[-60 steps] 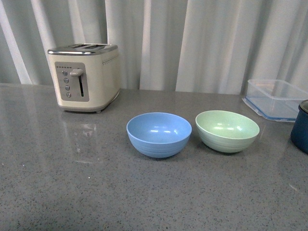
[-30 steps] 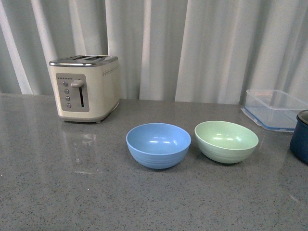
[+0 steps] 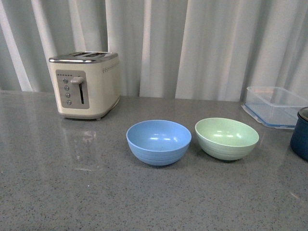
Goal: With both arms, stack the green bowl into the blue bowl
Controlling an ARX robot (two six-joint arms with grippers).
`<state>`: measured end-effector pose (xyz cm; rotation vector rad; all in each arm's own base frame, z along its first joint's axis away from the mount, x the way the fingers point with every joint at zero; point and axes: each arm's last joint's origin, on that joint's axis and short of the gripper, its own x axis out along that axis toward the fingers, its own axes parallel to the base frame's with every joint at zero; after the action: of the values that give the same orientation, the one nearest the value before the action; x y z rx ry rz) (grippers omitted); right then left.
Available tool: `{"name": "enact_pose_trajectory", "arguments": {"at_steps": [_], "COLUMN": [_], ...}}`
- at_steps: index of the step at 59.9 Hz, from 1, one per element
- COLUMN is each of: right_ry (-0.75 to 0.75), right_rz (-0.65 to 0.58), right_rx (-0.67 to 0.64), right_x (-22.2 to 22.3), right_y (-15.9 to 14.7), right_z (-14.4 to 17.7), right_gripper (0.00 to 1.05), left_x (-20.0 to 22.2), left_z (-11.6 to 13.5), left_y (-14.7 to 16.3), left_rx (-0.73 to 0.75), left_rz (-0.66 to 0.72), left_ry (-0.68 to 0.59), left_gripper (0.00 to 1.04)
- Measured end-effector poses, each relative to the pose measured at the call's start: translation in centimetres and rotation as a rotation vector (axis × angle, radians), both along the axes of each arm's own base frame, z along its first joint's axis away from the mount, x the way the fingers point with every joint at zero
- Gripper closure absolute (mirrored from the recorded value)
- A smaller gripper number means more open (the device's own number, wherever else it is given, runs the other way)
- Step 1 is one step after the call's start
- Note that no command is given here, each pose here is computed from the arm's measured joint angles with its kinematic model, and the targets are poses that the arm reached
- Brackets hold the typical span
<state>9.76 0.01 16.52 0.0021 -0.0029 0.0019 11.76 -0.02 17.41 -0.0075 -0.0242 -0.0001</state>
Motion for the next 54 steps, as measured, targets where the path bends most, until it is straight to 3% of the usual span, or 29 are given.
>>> {"name": "enact_pose_trajectory", "arguments": {"at_steps": [51, 54], "right_ry": [0.0, 0.0], "right_rz": [0.0, 0.0], "right_rx": [0.0, 0.0], "right_x": [0.0, 0.0], "right_y": [0.0, 0.0], "right_z": [0.0, 0.0], "right_gripper": [0.1, 0.1], "left_x": [-2.1, -2.1], "left_z": [-0.4, -0.4], "left_y": [0.0, 0.0], "left_rx": [0.0, 0.0], "left_rz": [0.0, 0.0], "left_ry": [0.007, 0.006], "left_gripper": [1.01, 0.95]}}
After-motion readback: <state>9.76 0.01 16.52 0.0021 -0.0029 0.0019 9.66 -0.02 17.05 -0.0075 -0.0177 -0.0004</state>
